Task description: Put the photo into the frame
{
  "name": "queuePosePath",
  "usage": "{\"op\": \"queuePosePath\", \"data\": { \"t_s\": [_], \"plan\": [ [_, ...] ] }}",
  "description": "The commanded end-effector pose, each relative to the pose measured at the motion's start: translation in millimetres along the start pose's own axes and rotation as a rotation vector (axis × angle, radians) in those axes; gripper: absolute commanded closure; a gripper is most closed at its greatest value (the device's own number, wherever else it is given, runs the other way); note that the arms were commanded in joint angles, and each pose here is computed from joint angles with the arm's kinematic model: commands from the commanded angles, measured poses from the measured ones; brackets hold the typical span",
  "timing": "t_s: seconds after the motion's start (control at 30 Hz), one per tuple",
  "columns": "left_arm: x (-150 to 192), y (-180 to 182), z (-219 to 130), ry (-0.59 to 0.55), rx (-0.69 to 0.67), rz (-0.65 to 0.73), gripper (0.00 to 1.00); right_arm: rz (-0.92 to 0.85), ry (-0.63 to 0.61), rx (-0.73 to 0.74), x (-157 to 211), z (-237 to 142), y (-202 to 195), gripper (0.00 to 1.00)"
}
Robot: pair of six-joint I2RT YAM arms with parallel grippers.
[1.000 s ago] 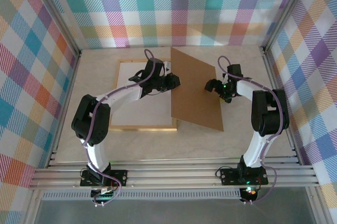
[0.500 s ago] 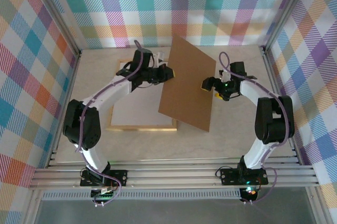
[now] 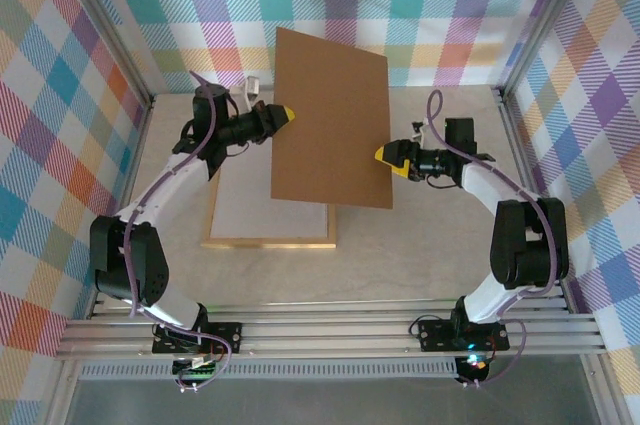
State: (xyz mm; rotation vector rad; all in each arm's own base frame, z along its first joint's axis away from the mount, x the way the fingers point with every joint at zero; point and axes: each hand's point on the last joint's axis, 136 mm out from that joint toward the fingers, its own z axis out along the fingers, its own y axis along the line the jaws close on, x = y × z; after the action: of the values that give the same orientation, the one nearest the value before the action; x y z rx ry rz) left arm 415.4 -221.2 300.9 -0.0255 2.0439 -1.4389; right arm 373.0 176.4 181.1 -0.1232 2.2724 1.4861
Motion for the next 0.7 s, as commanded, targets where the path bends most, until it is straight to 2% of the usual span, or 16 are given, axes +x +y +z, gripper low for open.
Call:
{"op": "queuePosePath", "data": {
  "t_s": [0.0,0.1,0.37,0.47,0.5,0.57,0.67],
  "plan": [
    [-1.0,-37.9,-4.6,0.013,0.151,0.070,1.00,-0.096,-0.021,-0.123,-7.9,-8.1,37.5,0.18],
    [3.2,-36.9,-2.9,0.031,0.174,0.060,1.00,-0.095,-0.024,-0.155,-10.0,-8.2,43.7,0.27],
    [14.4,-14.4,2.5,0.072,0.121,0.045,1.00,-0.113,-0.033,-0.175,-11.5,-13.2,55.5,0.50],
    [18.2,-3.1,5.8,0.085,0.106,0.024,1.00,-0.120,-0.028,-0.201,-11.7,-15.5,62.5,0.61],
    [19.9,0.4,6.8,0.090,0.099,0.020,1.00,-0.121,-0.027,-0.210,-11.5,-16.1,65.3,0.66],
    [23.4,7.2,8.6,0.102,0.086,0.013,1.00,-0.122,-0.027,-0.218,-11.8,-17.5,69.7,0.83],
    [26.1,13.5,9.7,0.110,0.067,0.010,1.00,-0.131,-0.031,-0.214,-12.4,-19.7,73.9,0.97]
  ]
}}
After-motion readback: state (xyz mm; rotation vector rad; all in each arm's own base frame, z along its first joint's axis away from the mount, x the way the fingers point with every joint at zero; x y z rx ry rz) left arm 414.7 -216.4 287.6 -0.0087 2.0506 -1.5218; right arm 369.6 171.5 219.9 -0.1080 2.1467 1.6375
